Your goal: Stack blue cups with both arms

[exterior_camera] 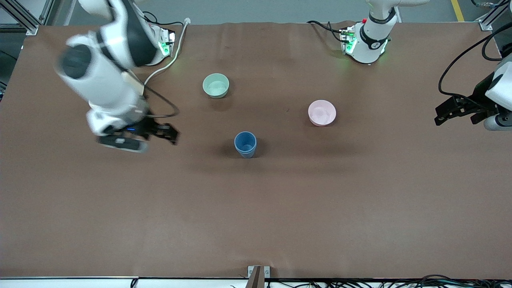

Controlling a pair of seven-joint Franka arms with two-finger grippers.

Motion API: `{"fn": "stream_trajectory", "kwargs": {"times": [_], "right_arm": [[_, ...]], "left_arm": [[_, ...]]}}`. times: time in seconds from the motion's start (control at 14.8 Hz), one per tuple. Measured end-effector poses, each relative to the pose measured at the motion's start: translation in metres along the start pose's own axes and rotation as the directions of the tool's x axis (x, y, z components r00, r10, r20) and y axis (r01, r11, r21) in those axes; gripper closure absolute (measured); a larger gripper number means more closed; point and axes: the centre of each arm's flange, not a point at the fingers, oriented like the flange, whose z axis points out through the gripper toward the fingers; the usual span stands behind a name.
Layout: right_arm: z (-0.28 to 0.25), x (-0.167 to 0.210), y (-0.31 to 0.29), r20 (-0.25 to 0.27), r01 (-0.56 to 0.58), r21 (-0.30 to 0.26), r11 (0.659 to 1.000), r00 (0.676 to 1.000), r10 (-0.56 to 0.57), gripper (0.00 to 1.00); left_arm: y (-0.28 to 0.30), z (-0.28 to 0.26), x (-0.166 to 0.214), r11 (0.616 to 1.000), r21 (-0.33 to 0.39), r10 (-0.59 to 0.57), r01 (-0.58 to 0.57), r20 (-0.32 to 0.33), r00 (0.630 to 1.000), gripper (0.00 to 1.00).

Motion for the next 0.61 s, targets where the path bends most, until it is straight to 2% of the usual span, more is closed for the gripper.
{"fn": "stream_trajectory", "kwargs": {"times": [0.2,0.47,0.61], "right_arm": [[-0.044,0.019,0.096,-0.007,-0.029,-0.014,0.999,1.000,0.029,0.00],[-0.068,0.029,0.185,-0.005,-0.029,-0.036,0.999,1.000,0.029,0.00],[-0.093,0.029,0.215,0.006,0.002,-0.041,0.999,1.000,-0.002,0.00]], "left_arm": [[0.000,-0.003,0.000,1.000,0.000,-0.001,0.001,-0.006,1.000,0.00],[0.003,-0.017,0.001,1.000,-0.003,0.005,-0.005,-0.031,0.999,0.00],[0.004,-0.017,0.000,1.000,-0.002,0.006,-0.006,-0.020,1.000,0.00]]}}
